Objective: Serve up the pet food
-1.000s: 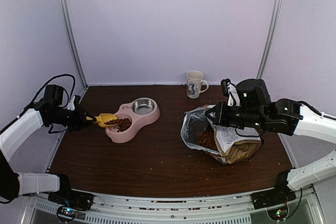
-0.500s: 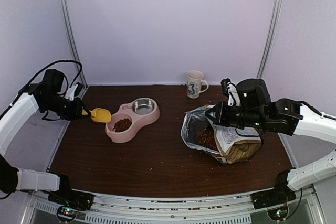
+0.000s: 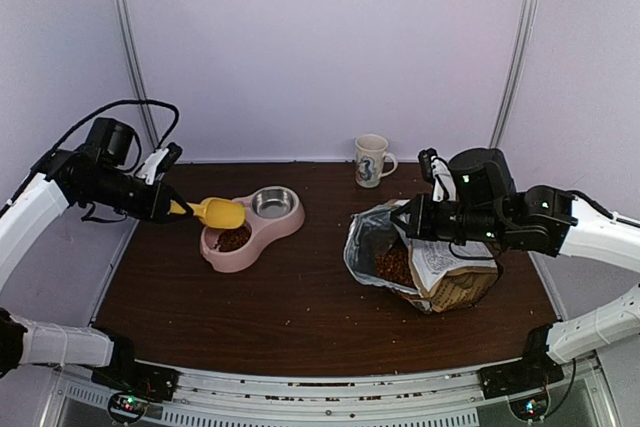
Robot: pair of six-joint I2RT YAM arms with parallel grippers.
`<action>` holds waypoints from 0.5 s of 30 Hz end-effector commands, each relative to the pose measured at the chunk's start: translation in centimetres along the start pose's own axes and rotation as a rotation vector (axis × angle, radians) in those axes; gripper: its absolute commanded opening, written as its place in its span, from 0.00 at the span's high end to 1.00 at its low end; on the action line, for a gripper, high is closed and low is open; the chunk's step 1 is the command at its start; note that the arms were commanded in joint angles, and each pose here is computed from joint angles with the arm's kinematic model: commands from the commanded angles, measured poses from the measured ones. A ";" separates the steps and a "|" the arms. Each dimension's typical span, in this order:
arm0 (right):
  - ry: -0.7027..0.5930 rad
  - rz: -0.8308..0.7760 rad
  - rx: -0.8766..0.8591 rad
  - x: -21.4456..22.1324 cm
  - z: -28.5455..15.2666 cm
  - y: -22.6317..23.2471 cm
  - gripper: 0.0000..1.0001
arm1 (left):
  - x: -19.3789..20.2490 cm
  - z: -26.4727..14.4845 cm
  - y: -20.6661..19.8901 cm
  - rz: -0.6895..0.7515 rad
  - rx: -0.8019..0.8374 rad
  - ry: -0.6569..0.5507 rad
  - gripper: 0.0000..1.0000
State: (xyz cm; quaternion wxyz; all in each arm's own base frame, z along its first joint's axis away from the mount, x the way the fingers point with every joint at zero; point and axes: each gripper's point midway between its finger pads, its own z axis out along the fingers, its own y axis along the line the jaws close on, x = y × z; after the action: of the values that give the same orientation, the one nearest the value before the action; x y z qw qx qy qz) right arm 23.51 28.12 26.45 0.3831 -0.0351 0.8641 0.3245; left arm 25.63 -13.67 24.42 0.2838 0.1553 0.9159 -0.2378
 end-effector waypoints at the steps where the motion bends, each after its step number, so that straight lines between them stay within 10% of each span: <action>1: -0.047 -0.056 -0.060 -2.1 -0.6 2.6 1.00 | -1.1 -3.2 -11.7 0.239 0.365 -0.094 1.00; 6: -0.011 -0.093 -0.085 -1.2 0.3 4.5 1.00 | -0.2 -5.7 -19.2 0.306 0.623 -0.164 1.00; 15: 0.021 -0.120 -0.130 -0.7 1.3 7.3 1.00 | 2.0 -2.2 -19.2 0.297 0.531 -0.089 1.00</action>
State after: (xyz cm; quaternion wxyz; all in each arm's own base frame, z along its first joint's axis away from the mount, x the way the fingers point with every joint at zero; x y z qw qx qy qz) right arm 22.48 32.38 24.51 0.3487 -0.1101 0.8840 0.2914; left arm 13.77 -27.58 32.66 0.2943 0.3629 0.7638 -0.4453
